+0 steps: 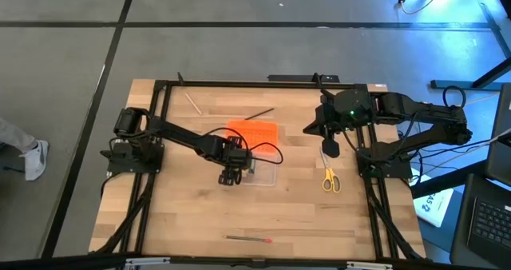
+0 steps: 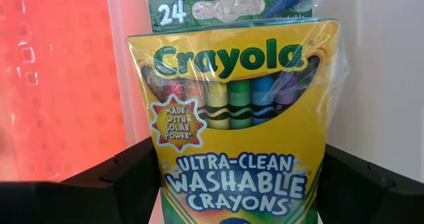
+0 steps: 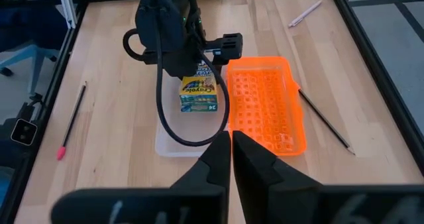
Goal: Pack school essentials
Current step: Put the crayon box into the supply box, then put the yellow scissors into the supply box
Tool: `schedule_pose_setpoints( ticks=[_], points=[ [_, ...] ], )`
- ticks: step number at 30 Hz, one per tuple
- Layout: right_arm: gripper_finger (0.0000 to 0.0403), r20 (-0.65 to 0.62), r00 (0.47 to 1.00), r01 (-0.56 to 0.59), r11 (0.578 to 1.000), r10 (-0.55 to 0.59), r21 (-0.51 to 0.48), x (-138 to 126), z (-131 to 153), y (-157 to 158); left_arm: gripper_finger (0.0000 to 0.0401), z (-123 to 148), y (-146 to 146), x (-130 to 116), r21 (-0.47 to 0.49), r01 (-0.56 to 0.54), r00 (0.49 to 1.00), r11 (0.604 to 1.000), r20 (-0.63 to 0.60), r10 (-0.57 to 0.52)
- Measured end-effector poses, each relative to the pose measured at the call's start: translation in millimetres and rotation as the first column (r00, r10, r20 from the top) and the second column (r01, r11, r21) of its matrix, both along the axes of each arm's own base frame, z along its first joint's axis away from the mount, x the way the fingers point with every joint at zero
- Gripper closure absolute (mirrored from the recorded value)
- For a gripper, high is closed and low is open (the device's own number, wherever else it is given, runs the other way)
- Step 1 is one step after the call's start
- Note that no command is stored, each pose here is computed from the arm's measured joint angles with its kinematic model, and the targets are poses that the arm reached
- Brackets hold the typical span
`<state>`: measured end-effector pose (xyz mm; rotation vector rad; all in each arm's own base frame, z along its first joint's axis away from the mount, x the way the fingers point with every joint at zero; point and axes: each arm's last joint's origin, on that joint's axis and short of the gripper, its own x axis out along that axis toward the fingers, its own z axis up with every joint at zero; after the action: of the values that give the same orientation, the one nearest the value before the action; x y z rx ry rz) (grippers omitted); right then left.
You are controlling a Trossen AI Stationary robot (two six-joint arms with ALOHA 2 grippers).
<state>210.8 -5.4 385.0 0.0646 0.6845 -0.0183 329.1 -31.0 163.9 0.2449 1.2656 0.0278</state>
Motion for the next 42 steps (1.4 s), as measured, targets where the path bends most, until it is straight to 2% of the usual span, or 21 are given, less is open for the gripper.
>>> schedule_pose_setpoints(
  ticks=[10, 21, 24, 30, 39, 42],
  points=[
    [0.0382, 0.000, 1.000, 0.000, 1.000, 0.000, 0.000, 0.0, 0.0, 0.0, 0.0083, -1.1, -0.7, 0.3, -0.018, 0.005, 1.000, 1.000, -0.003, -0.005],
    [0.0382, 0.000, 1.000, 0.000, 1.000, 0.000, 0.000, -0.1, 0.1, -0.1, 0.0008, -3.6, -0.9, 1.7, -0.022, -0.004, 1.000, 1.000, 0.001, 0.004],
    [0.0382, 0.000, 1.000, 0.000, 1.000, 0.000, 0.000, -0.1, 0.1, 0.0, 0.0005, -1.3, -0.9, 2.1, -0.028, -0.025, 1.000, 0.999, 0.001, 0.025],
    [0.0382, 0.000, 1.000, 0.000, 1.000, 0.000, 0.000, -0.1, 0.1, 0.0, 0.0002, 17.3, -1.8, 5.4, -0.030, -0.028, 1.000, 0.999, 0.012, 0.029],
    [0.0382, 0.009, 1.000, 0.001, 1.000, -0.001, 0.001, 0.5, 0.7, -0.1, 0.0007, 66.5, -8.1, 7.0, -0.062, -0.161, 0.986, 0.985, 0.038, 0.164],
    [0.0382, 0.013, 1.000, 0.000, 1.000, 0.000, -0.001, 0.7, 1.0, -0.1, 0.0007, 83.6, -15.1, 2.0, -0.085, -0.174, 0.981, 0.981, 0.068, 0.180]
  ],
)
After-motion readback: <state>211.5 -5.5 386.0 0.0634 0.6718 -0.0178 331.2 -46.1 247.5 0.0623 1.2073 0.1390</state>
